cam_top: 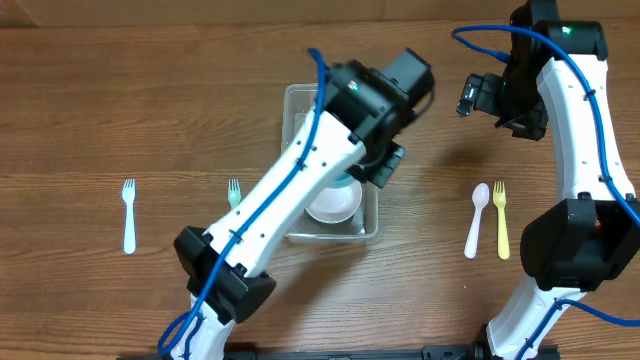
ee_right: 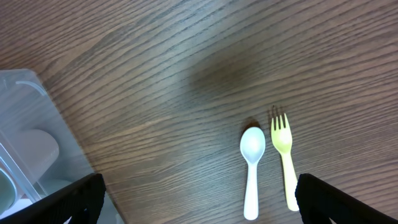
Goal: Pack container
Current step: 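Lift light blue bowl and carry it over the container, then lower light blue bowl onto the pink bowl and open left gripper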
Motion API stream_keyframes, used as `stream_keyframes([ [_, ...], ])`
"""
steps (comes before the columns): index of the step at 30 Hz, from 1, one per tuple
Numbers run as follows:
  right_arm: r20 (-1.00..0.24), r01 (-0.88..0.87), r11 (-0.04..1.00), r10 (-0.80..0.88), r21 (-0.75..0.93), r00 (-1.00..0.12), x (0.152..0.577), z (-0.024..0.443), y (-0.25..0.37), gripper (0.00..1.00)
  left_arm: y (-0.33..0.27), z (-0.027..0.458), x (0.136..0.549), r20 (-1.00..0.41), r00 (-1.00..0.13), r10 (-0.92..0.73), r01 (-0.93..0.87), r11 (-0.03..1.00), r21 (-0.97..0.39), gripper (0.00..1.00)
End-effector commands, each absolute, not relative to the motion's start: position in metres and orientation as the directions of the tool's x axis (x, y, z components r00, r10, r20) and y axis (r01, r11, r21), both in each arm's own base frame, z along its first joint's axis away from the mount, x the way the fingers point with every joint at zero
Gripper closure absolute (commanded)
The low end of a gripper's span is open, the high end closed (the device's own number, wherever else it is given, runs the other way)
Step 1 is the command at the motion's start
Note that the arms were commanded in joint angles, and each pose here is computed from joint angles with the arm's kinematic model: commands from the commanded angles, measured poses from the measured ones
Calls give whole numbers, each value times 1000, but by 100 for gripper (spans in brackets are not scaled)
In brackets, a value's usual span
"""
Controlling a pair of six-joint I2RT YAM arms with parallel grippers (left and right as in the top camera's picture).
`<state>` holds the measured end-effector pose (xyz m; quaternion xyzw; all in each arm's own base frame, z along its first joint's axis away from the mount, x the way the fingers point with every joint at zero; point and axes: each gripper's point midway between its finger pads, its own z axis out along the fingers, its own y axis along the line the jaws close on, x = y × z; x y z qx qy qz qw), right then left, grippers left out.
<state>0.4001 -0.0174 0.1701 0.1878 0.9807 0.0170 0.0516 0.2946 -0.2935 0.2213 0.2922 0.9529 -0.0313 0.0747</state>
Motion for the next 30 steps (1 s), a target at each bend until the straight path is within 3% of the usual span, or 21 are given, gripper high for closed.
stream_keyframes([
  [1,-160,361,930,366,65,-917,402,192,-19,0,-304,228,284,-190,-827,528,536,844,17,96],
  [5,-160,361,930,367,65,-917,402,192,-19,0,-305,230,284,-219,-825,521,514,853,94,96],
  [10,-160,361,930,366,65,-917,402,192,-19,0,-304,233,284,-232,-826,513,506,857,96,96],
  [18,-160,361,930,366,65,-917,402,192,-19,0,-276,313,264,-421,-782,459,492,870,34,96],
  [21,-160,361,930,366,65,-917,402,192,-19,0,-251,332,265,-476,-776,413,434,898,72,96],
  [27,-160,361,930,366,65,-917,402,192,-19,0,-235,270,288,-372,-858,355,357,932,64,95],
  [30,-160,361,930,367,65,-917,402,192,-19,0,-260,219,301,-343,-863,371,412,910,-53,96],
])
